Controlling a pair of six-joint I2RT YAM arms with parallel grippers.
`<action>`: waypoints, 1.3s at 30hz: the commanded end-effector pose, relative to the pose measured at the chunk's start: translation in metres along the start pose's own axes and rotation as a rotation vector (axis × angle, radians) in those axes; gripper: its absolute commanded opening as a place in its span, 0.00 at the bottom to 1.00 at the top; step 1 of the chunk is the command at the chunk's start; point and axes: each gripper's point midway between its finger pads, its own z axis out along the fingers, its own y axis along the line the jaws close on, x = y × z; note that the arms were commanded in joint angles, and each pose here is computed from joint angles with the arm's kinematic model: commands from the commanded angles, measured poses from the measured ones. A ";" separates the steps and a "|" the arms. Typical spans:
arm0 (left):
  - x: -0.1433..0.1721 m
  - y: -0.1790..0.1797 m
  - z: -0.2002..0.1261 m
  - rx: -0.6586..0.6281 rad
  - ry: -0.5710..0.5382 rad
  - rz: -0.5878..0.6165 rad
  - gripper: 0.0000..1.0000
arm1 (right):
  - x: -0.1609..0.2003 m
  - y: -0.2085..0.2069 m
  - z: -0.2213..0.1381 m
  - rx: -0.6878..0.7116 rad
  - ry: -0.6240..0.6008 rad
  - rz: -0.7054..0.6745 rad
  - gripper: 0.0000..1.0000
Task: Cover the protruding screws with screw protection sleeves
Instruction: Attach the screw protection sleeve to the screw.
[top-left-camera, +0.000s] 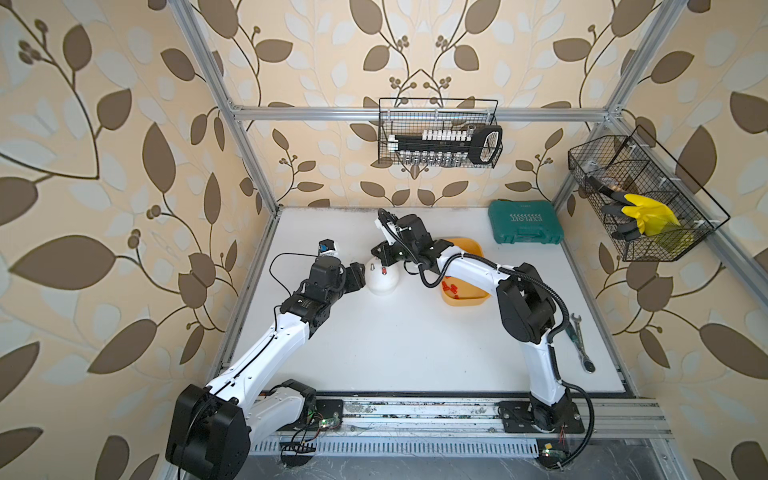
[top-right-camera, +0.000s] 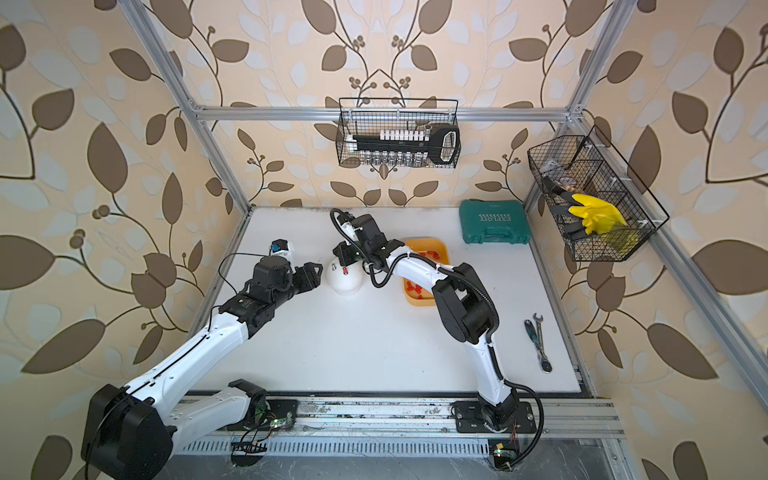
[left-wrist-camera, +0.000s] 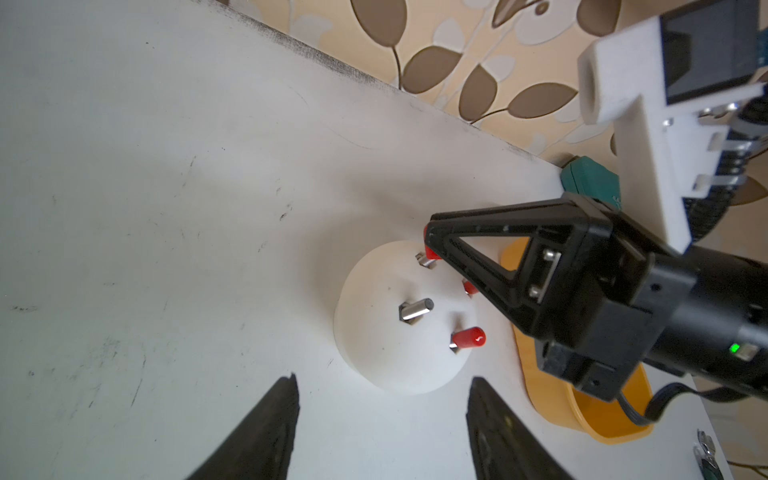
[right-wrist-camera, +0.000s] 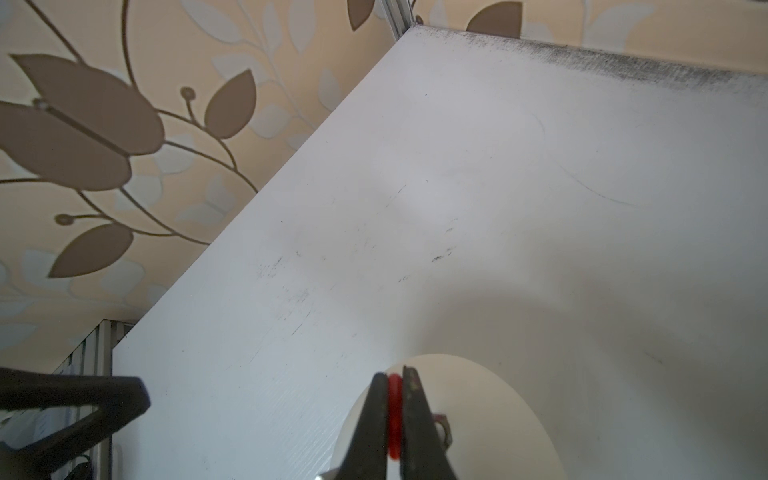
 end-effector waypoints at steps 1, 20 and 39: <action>-0.010 -0.008 -0.001 0.035 -0.024 0.010 0.66 | -0.023 0.009 -0.017 0.008 -0.047 -0.038 0.08; -0.008 -0.008 0.000 0.040 -0.018 0.006 0.66 | -0.041 0.014 -0.021 0.001 -0.082 -0.048 0.08; -0.008 -0.008 0.000 0.040 -0.019 0.010 0.66 | -0.027 0.006 -0.018 0.022 -0.055 -0.054 0.08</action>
